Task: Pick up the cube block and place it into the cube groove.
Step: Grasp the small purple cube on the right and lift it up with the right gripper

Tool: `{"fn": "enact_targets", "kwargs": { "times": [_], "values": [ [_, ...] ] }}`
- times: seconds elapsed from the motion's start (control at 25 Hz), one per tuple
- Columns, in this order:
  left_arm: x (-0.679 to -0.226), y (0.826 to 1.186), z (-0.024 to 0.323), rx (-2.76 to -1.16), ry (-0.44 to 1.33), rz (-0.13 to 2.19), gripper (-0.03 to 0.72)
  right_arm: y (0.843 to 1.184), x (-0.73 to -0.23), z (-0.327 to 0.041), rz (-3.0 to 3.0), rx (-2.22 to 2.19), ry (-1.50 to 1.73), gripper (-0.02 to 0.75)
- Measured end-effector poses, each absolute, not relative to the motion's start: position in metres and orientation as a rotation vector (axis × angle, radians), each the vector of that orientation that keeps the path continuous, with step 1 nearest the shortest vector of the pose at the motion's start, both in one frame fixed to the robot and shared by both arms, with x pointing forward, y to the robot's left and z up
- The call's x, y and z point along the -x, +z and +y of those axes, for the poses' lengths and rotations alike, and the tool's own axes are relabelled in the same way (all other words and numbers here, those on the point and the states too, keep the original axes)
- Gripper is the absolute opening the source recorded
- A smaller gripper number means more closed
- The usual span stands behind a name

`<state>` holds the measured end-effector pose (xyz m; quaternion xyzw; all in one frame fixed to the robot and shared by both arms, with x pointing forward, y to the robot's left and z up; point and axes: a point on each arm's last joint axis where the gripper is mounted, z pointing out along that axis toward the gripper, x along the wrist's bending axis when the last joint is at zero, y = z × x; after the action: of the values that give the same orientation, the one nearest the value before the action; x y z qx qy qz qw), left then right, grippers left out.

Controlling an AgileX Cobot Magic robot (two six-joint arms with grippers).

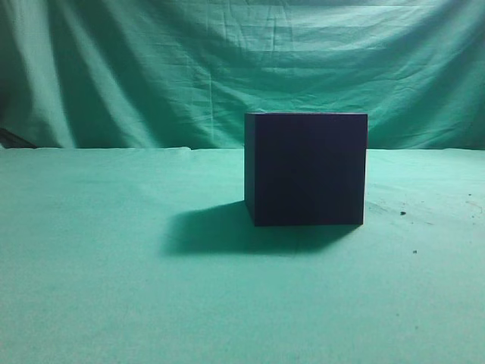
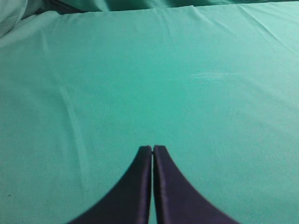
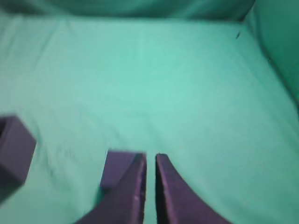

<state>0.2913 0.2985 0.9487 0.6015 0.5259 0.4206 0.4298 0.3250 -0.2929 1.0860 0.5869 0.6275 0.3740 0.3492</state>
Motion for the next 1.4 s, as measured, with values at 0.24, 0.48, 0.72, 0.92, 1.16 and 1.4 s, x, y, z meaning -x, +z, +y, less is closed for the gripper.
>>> {"fn": "enact_targets", "kwargs": {
  "times": [0.24,0.48,0.72,0.92,1.16,1.4],
  "values": [
    [-0.291,0.949,0.298,-1.501,1.049,1.312,0.0,1.065,-0.355,-0.282,2.007,-1.705,0.726,0.049],
    [-0.291,0.949,0.298,-1.501,1.049,1.312,0.0,1.063,-0.395,-0.255,2.334,-1.748,0.438,0.049],
    [-0.291,0.949,0.298,-1.501,1.049,1.312,0.0,1.059,-0.438,-0.24,2.326,-1.844,0.256,0.049],
    [-0.291,0.949,0.298,-1.501,1.049,1.312,0.0,1.034,-0.463,-0.237,2.327,-1.96,0.112,0.26],
    [-0.291,0.949,0.298,-1.501,1.049,1.312,0.0,1.003,-0.486,-0.233,2.308,-2.017,0.058,0.566],
    [-0.291,0.949,0.298,-1.501,1.049,1.312,0.0,0.989,-0.498,-0.231,2.282,-2.019,0.061,0.596]
  ]
}}
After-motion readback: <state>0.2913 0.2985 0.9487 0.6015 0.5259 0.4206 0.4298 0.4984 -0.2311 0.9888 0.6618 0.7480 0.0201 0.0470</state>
